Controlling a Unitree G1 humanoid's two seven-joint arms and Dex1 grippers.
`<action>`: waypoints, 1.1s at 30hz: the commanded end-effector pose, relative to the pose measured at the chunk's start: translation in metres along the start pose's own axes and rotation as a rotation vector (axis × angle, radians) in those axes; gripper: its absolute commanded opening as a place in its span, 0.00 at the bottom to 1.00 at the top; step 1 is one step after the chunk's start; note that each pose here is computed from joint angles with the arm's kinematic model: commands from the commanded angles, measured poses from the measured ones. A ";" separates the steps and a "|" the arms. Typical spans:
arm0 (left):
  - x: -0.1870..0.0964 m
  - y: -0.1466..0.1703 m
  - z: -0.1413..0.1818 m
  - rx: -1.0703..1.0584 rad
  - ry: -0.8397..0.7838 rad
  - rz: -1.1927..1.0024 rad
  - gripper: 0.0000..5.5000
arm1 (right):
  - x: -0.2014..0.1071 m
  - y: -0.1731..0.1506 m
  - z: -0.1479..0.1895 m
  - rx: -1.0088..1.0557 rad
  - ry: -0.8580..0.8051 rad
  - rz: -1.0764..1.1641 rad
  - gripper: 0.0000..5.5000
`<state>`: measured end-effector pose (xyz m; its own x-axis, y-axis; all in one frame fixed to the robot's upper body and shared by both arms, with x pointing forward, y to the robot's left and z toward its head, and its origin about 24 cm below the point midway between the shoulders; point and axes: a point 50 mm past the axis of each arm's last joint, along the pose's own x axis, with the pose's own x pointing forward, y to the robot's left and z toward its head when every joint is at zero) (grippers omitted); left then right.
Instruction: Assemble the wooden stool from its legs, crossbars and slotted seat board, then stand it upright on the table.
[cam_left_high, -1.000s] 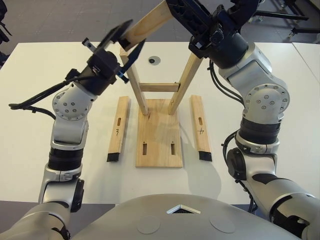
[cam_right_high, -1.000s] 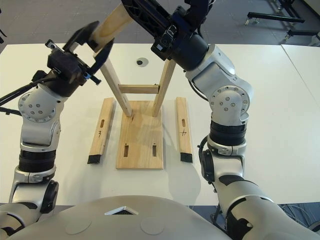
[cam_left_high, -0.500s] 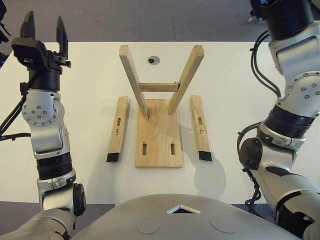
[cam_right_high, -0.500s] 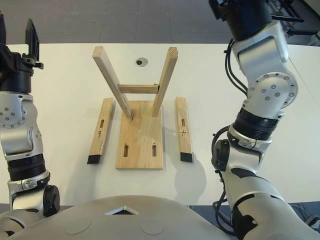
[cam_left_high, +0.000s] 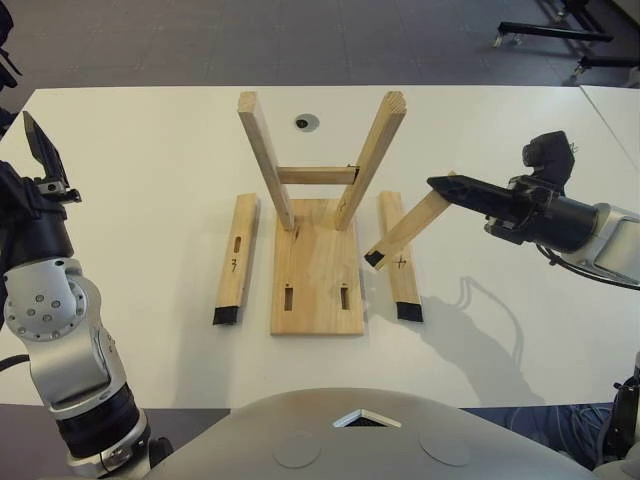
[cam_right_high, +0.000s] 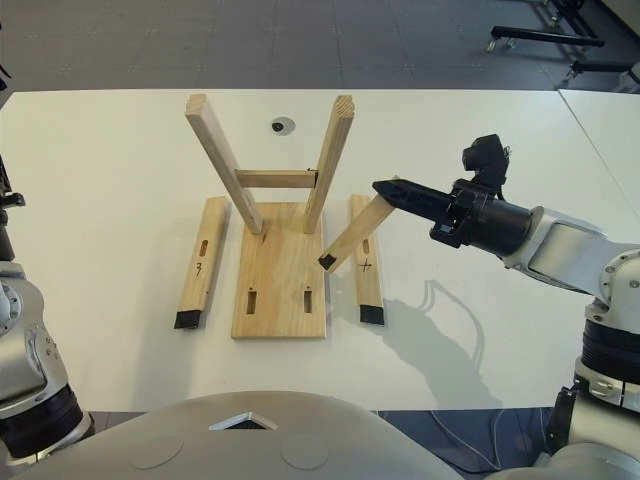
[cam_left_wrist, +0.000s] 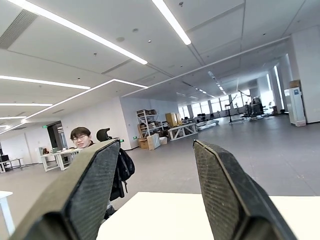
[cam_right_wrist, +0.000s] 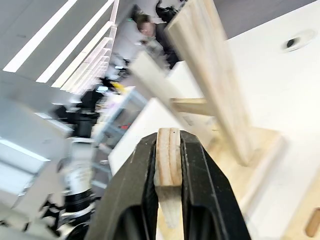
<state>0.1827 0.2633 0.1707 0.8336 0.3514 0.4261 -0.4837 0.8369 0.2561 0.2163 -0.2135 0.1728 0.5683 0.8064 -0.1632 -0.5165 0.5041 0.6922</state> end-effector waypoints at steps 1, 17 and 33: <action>-0.003 0.004 0.003 0.025 0.003 0.009 0.49 | 0.007 0.000 0.001 -0.172 -0.024 -0.209 0.07; 0.014 0.003 0.001 0.013 0.027 -0.105 0.49 | 0.003 0.007 -0.043 -0.458 -0.020 -0.569 0.07; 0.025 -0.006 0.004 0.014 0.039 -0.204 0.49 | 0.025 0.027 -0.034 -0.664 -0.244 -0.602 0.07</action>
<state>0.2051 0.2664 0.1841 0.9266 0.1833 0.3283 -0.2991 0.8885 0.3481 0.1896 -0.1707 0.1602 0.9398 0.2903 -0.1803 -0.2952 0.9554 -0.0008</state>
